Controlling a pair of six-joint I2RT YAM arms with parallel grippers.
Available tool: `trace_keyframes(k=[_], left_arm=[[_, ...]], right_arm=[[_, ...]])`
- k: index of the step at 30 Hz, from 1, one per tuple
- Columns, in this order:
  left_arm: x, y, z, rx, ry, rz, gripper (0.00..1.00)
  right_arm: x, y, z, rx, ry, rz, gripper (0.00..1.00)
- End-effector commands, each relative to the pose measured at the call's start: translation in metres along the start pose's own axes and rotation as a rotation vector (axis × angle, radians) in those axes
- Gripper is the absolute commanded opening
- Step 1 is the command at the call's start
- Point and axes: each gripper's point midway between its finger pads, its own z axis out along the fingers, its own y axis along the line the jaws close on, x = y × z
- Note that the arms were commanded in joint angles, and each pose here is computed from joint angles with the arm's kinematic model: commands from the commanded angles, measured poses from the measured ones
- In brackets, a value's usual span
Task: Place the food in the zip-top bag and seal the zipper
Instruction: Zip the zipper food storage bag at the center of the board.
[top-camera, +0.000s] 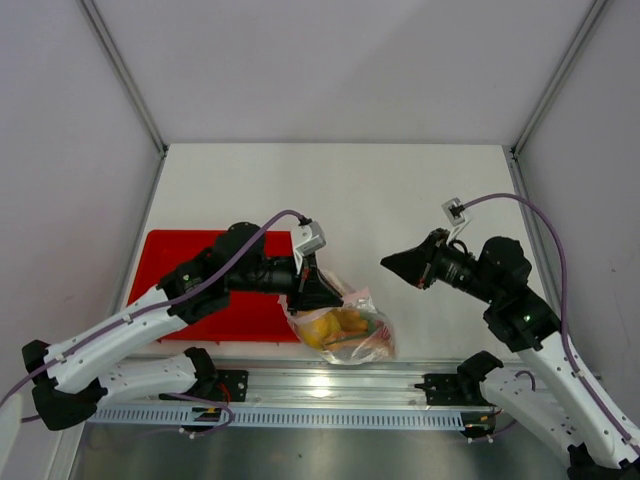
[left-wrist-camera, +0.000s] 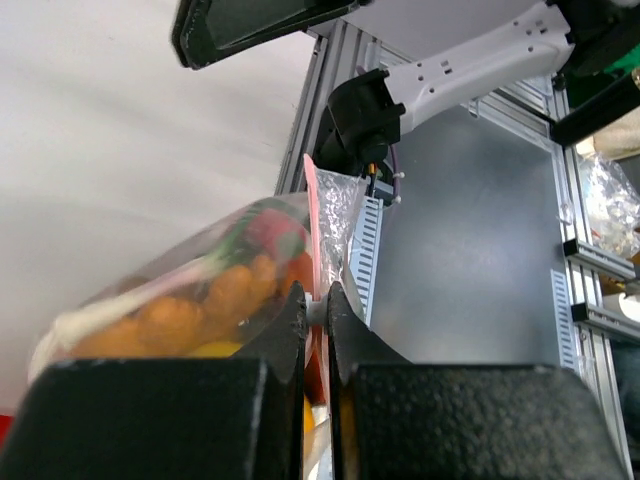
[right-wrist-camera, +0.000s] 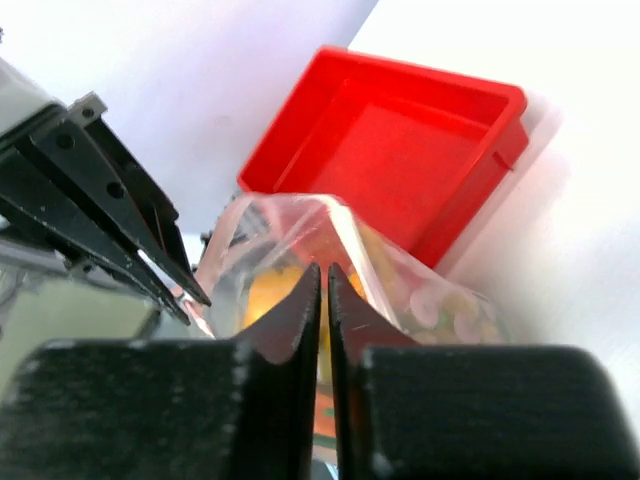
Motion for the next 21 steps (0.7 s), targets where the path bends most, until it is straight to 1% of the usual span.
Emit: trace_keyframes(k=[1, 2, 3, 5, 6, 8, 9, 12, 14, 21], left_arm=[[-0.013, -0.012, -0.007, 0.035, 0.000, 0.058, 0.01], [-0.014, -0.014, -0.006, 0.047, 0.002, 0.061, 0.01], [-0.020, -0.016, -0.004, 0.058, -0.003, 0.069, 0.01], [-0.024, -0.019, -0.002, 0.076, 0.005, 0.073, 0.01], [-0.026, -0.019, -0.001, 0.078, 0.006, 0.073, 0.01], [-0.027, -0.019, 0.004, 0.088, 0.020, 0.068, 0.01], [-0.028, -0.019, 0.006, 0.091, 0.022, 0.065, 0.01], [-0.031, -0.021, 0.009, 0.110, 0.014, 0.065, 0.01], [-0.032, -0.021, 0.011, 0.118, 0.017, 0.061, 0.00], [-0.037, -0.028, 0.011, 0.154, 0.004, 0.077, 0.01]], right_arm=[[-0.006, 0.021, -0.006, -0.083, 0.067, -0.175, 0.16], [-0.012, 0.030, -0.009, -0.118, 0.062, -0.229, 0.24], [-0.007, 0.045, -0.014, -0.198, 0.098, -0.253, 0.37], [-0.007, 0.058, -0.017, -0.267, 0.137, -0.281, 0.45], [-0.007, 0.071, -0.022, -0.334, 0.163, -0.318, 0.51], [0.002, 0.073, -0.022, -0.364, 0.236, -0.315, 0.51], [0.007, 0.080, -0.028, -0.413, 0.281, -0.322, 0.51], [0.018, 0.087, -0.032, -0.491, 0.359, -0.300, 0.47], [0.021, 0.088, -0.034, -0.504, 0.379, -0.290, 0.47], [0.026, 0.075, -0.029, -0.453, 0.414, -0.300, 0.48]])
